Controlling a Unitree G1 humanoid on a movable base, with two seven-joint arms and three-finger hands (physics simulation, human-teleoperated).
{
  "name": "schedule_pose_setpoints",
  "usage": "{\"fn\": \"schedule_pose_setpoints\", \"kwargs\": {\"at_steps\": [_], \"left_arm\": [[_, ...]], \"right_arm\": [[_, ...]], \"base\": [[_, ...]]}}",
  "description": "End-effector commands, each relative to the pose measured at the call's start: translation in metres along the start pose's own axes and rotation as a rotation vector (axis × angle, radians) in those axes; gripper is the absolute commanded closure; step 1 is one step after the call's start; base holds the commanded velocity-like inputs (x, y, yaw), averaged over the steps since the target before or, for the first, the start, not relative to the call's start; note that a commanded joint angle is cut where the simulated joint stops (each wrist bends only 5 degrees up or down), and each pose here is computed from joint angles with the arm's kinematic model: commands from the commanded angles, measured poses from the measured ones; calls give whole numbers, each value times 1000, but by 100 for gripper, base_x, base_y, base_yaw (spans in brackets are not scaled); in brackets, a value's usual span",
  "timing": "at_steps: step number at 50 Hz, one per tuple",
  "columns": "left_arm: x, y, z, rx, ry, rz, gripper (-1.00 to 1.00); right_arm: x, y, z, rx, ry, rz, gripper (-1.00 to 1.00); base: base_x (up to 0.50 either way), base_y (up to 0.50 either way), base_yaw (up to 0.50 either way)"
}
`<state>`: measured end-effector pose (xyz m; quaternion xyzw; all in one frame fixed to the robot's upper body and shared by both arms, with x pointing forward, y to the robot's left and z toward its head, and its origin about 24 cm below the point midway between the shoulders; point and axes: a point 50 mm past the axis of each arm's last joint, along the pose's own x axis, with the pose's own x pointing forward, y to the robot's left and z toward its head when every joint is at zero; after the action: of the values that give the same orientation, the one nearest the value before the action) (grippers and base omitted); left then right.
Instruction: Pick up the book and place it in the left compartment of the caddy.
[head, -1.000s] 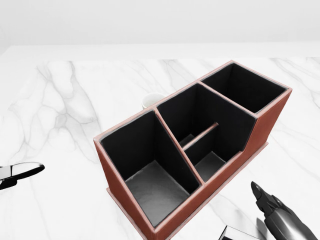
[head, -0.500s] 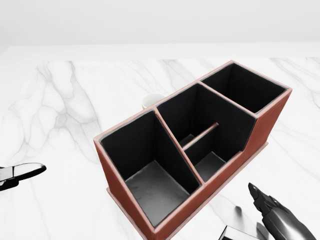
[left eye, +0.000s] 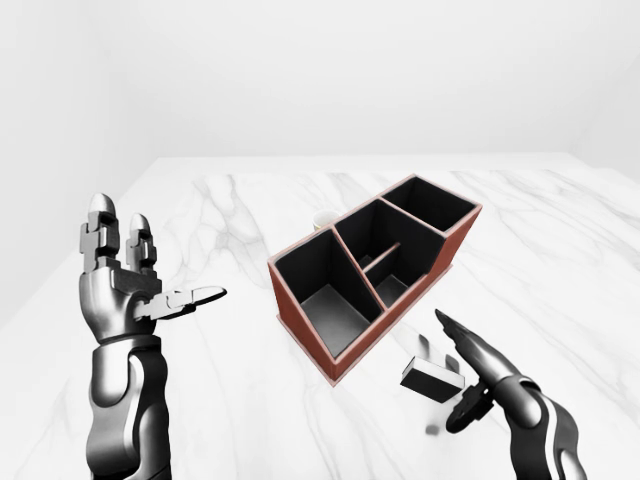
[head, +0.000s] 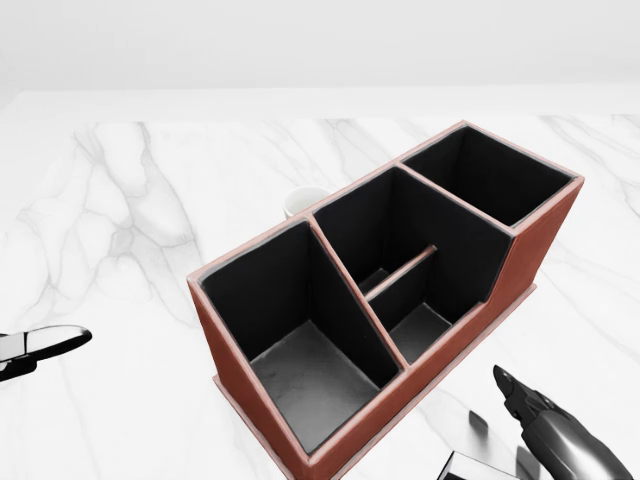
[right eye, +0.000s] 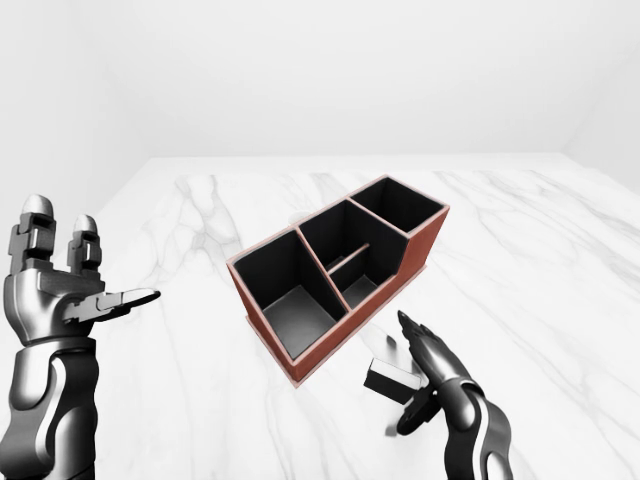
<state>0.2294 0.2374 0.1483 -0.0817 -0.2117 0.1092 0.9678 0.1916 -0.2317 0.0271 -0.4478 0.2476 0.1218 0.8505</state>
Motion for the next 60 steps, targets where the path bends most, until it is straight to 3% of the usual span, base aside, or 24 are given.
{"fn": "schedule_pose_setpoints", "kwargs": {"at_steps": [1,38,39,40,41,60], "left_arm": [[1,0,0,-1,-2,1,-100],[2,1,0,-2,1,5,-100],[2,1,-2,-1,6,6,-100],[2,1,-2,-1,8,6,-100],[1,1,-1,-2,2,6,-100],[1,1,-1,-2,2,3,-100]], "right_arm": [[5,-3,-1,-5,-1,10,-100],[31,10,-14,70,11,67,-100],[31,12,-14,64,14,71,-17],[31,11,-14,65,12,68,85],[30,14,-14,57,13,78,100],[29,2,3,31,-46,39,100]], "base": [[0,0,0],[0,0,0],[0,0,0],[0,0,0],[0,0,0],[0,0,0]]}}
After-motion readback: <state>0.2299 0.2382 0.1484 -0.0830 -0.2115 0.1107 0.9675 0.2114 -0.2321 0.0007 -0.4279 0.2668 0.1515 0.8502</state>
